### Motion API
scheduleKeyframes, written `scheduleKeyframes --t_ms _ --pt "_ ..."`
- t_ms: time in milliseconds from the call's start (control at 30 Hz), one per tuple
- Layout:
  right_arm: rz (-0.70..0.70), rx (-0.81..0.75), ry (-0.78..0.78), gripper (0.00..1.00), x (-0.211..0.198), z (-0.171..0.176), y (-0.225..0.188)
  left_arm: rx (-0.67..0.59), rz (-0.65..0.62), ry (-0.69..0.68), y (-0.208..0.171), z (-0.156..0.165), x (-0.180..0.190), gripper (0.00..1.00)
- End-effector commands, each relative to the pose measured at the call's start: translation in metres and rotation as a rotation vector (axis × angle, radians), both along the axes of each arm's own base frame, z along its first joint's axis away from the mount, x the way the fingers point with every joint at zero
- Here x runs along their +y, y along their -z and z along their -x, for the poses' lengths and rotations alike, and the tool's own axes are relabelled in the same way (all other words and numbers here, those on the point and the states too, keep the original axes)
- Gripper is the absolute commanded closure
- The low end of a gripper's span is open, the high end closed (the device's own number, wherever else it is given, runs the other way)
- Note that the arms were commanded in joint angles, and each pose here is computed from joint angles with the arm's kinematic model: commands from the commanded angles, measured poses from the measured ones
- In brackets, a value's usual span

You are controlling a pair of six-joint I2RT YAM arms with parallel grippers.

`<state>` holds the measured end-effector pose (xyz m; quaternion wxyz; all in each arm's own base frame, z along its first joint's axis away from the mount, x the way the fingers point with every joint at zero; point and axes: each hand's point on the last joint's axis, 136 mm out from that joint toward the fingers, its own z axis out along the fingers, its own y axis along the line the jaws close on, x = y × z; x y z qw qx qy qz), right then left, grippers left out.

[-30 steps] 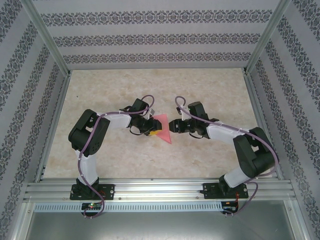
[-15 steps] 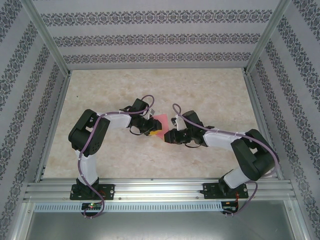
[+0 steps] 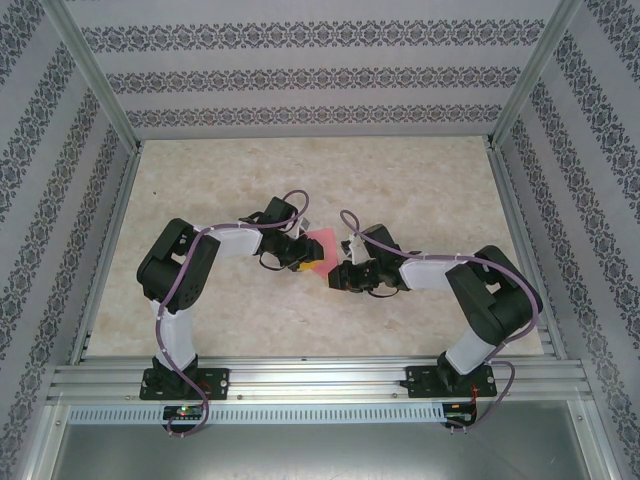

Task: Fold a paper plane with a square sheet of paper (fold left side to right side)
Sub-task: Third fold the triangle at the center of the table.

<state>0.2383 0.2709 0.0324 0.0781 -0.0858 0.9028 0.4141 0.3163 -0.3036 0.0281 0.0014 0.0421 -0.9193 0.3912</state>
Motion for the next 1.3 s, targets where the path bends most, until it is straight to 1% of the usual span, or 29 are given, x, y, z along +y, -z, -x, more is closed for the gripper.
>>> scheduleKeyframes --t_ms 0,400,633,867,1067,1167,1267 --pt "-0.001 -0.017 0.006 0.77 0.003 -0.008 -0.001 0.050 -0.147 -0.011 0.045 0.014 0.021 0.59" --pt "0.029 0.010 0.045 0.76 -0.007 -0.011 0.008 0.054 -0.154 -0.007 0.047 0.014 0.020 0.59" --pt "0.042 0.067 0.123 0.76 -0.019 -0.015 0.017 0.057 -0.158 -0.005 0.048 0.014 0.021 0.59" --pt "0.112 0.129 0.117 0.76 -0.027 -0.005 0.034 0.050 -0.155 -0.004 0.045 0.011 0.019 0.59" --pt "0.204 0.177 0.106 0.76 -0.037 0.007 0.043 0.035 -0.133 -0.004 0.035 0.006 0.016 0.59" --pt "0.208 0.182 0.091 0.76 -0.036 0.015 0.042 0.008 -0.120 -0.003 0.022 -0.001 0.013 0.59" --pt "0.186 0.156 0.087 0.76 -0.032 0.017 0.035 -0.003 -0.131 0.000 0.016 -0.005 0.012 0.59"
